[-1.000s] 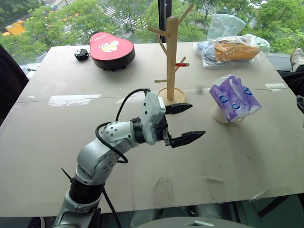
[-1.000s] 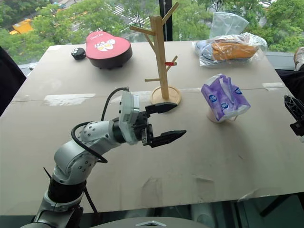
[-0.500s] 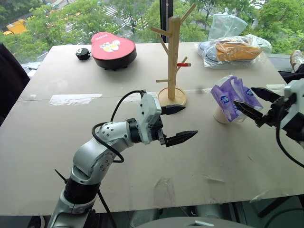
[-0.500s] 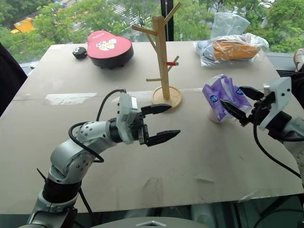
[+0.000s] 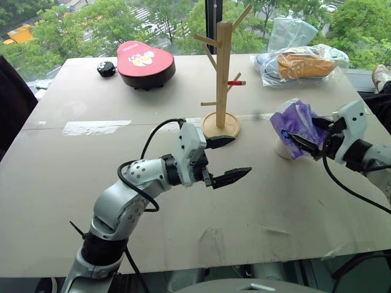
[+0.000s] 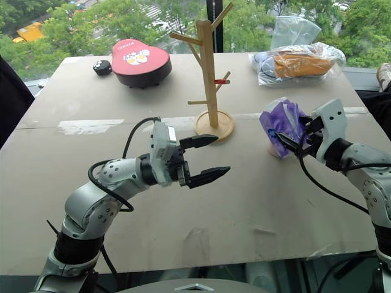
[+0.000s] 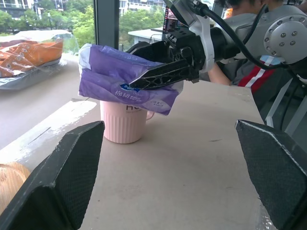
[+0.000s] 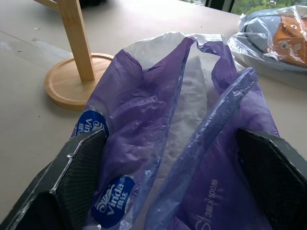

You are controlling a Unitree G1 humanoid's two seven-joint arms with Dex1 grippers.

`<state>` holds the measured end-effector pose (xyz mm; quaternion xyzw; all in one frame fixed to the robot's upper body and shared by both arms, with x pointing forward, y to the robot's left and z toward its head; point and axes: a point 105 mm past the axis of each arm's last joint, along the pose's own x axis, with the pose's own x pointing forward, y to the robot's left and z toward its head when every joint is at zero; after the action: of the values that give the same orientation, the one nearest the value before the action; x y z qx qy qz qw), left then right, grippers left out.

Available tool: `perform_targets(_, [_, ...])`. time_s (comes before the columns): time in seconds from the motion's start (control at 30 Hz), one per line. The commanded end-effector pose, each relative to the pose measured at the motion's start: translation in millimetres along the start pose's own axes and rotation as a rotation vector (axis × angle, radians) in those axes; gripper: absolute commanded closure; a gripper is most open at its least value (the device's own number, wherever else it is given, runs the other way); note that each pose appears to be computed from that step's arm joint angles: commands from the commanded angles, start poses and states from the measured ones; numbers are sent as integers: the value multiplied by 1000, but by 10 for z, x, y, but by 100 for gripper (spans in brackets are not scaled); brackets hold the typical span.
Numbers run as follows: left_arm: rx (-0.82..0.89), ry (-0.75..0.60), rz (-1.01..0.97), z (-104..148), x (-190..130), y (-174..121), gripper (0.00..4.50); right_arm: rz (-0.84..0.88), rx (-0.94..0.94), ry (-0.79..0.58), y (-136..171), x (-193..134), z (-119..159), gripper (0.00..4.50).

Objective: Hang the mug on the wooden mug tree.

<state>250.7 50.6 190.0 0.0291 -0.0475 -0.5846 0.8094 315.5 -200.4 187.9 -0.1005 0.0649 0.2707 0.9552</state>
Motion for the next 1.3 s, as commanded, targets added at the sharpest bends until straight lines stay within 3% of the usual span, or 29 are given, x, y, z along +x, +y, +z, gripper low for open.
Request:
perform_targets(0.03, [59,-35,-2,133,-21,-28,0,-26,11,16,-55,-6,-2,64])
perform_targets(0.1, [61,-35,-2,136,-19,-27,0,-17,8,25,-49,-6,-9,105])
perform_targets(0.13, [62,-35,-3,137,-19,-27,0,-17,6,28,-51,-6,-14,181])
perform_targets(0.3, [65,-35,2,147,-24,-18,0,-20,-2,45,-61,-2,-56,414])
perform_targets(0.33, [66,-36,3,150,-26,-15,0,-20,-1,44,-62,1,-56,441])
perform_targets(0.63, [73,-45,11,176,-34,0,0,-18,12,4,-72,4,32,441])
perform_targets(1.0, [83,-66,-7,231,-14,13,0,-7,81,-219,-212,-374,711,441])
perform_targets(1.3, [86,-77,-45,254,35,-2,0,-146,78,-191,-531,-726,656,441])
